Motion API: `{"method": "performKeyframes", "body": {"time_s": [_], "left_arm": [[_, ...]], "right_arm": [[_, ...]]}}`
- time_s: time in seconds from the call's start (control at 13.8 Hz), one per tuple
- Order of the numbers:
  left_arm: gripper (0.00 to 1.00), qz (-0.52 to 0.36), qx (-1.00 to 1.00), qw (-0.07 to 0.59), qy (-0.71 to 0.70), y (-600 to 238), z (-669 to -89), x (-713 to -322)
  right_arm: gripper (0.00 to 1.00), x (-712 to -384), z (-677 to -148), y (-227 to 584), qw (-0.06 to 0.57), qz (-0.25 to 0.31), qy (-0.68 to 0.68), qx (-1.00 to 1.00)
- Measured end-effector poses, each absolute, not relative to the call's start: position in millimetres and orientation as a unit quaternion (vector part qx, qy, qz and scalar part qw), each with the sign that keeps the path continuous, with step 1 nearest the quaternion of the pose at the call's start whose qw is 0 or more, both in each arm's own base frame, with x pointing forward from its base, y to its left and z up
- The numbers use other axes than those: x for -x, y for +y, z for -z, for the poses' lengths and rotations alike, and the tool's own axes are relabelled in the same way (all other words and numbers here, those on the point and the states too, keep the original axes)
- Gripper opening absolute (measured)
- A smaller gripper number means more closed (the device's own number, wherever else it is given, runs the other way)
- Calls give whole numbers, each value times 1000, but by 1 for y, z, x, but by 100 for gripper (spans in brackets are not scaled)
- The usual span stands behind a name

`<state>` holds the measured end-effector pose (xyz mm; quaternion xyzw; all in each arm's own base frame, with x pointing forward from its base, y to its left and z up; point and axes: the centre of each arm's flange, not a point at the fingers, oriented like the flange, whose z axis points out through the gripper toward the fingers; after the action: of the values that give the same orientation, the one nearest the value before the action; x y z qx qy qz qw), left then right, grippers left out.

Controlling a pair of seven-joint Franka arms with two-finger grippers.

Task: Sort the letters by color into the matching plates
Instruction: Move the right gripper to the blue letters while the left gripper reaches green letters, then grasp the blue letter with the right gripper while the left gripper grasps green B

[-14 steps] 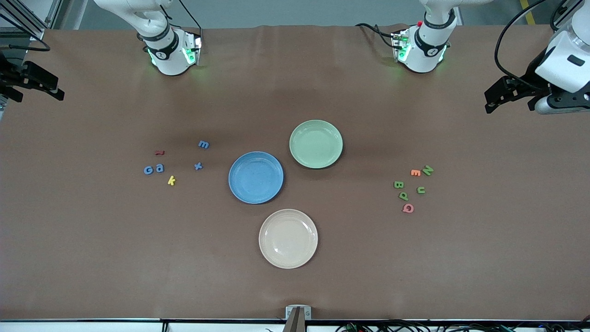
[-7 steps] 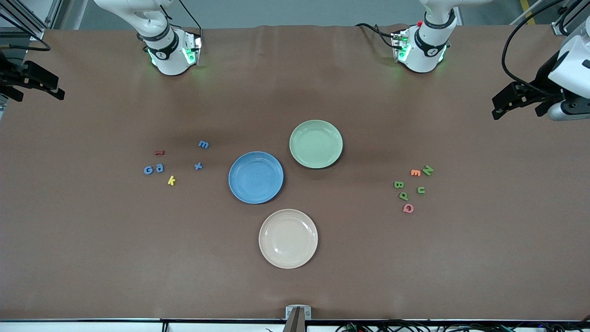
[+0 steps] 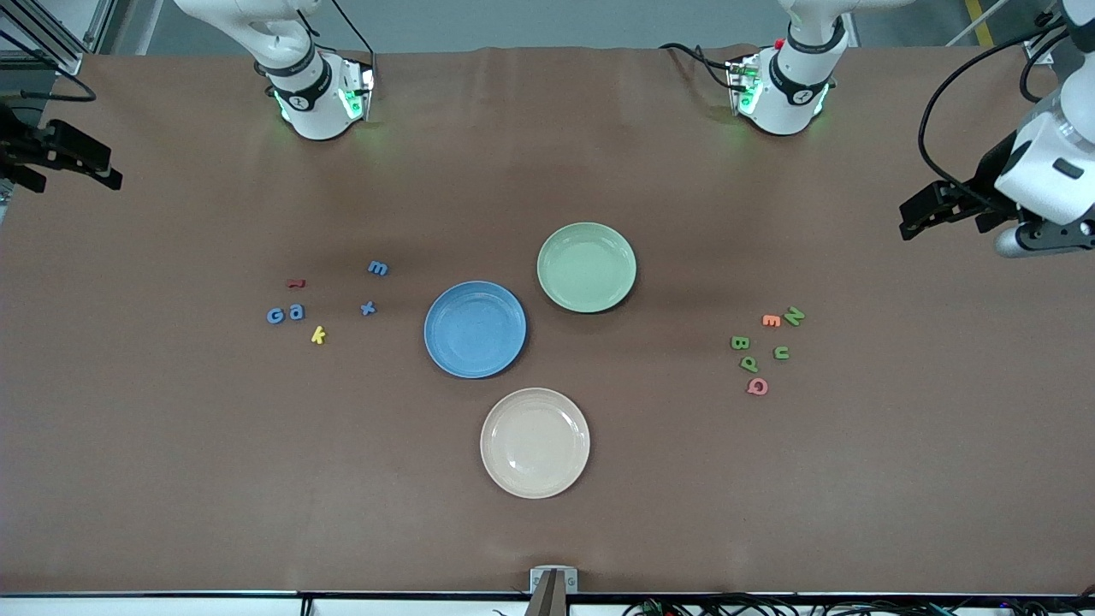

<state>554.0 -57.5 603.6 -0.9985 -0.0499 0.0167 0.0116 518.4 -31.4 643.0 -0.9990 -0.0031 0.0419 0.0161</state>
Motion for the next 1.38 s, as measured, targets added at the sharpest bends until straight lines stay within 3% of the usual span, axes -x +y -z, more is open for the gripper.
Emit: {"method": "performKeyframes", "body": {"time_s": [0.36,0.73,0.8,0.94,1.09,1.38], "left_arm": [[100,-10,998,9,-62,-63,-545,-568],[100,-5,998,7,-60,-70,-489,-567],[100,-5,998,6,-59,-71,-476,-566],[100,-13,998,6,-54,-76,-443,-562],[100,-20,999,4,-46,-84,-409,-560],[99,-36,999,-1,-36,-97,-349,-556]], "right_arm": [[100,-566,-553,-54,18,-107,17,994],[98,-578,-497,-54,19,-127,18,992],[88,-578,-481,-54,19,-127,19,992],[83,-575,-447,-51,20,-127,18,992],[63,-571,-415,-48,20,-117,18,993],[55,-553,-346,-39,23,-90,18,995]]}}
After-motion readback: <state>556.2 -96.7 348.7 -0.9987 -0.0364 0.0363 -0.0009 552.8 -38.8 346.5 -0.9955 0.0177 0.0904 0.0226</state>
